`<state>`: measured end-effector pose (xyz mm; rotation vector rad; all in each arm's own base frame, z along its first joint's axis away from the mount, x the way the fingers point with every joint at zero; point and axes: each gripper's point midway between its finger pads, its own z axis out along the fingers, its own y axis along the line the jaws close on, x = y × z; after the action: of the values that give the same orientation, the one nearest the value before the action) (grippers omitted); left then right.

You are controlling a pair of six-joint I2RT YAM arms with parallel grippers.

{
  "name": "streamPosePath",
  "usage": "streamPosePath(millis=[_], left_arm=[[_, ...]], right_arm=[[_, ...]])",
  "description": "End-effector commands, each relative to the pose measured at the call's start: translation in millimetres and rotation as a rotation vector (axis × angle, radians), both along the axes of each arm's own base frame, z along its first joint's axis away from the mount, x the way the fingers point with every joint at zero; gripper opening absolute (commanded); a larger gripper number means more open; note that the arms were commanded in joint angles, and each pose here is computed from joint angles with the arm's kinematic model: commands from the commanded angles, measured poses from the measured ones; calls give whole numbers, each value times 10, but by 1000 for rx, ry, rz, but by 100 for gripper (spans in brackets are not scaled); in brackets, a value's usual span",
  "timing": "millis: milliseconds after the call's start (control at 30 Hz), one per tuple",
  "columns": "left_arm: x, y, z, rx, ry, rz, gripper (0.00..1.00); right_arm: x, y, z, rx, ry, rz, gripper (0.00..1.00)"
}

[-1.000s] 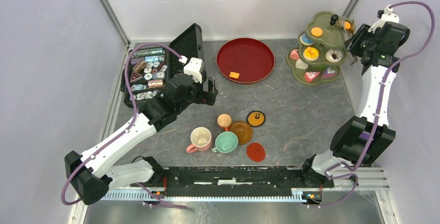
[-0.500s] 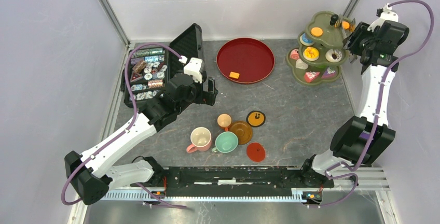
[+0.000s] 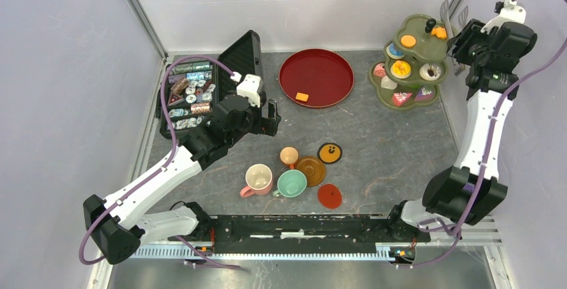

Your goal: Serve the afternoon tea

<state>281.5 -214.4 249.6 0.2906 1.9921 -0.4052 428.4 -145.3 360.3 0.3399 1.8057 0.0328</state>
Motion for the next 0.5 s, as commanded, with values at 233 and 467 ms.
streamPosePath(millis=[233,467], left_arm=[[62,3,134,-54,-18,34,100],[84,16,100,-49,-11,44,100]], right_arm=[[-48,1886,852,-82,-282,483,56],[-41,3123,-357,-121,-4,785,54]])
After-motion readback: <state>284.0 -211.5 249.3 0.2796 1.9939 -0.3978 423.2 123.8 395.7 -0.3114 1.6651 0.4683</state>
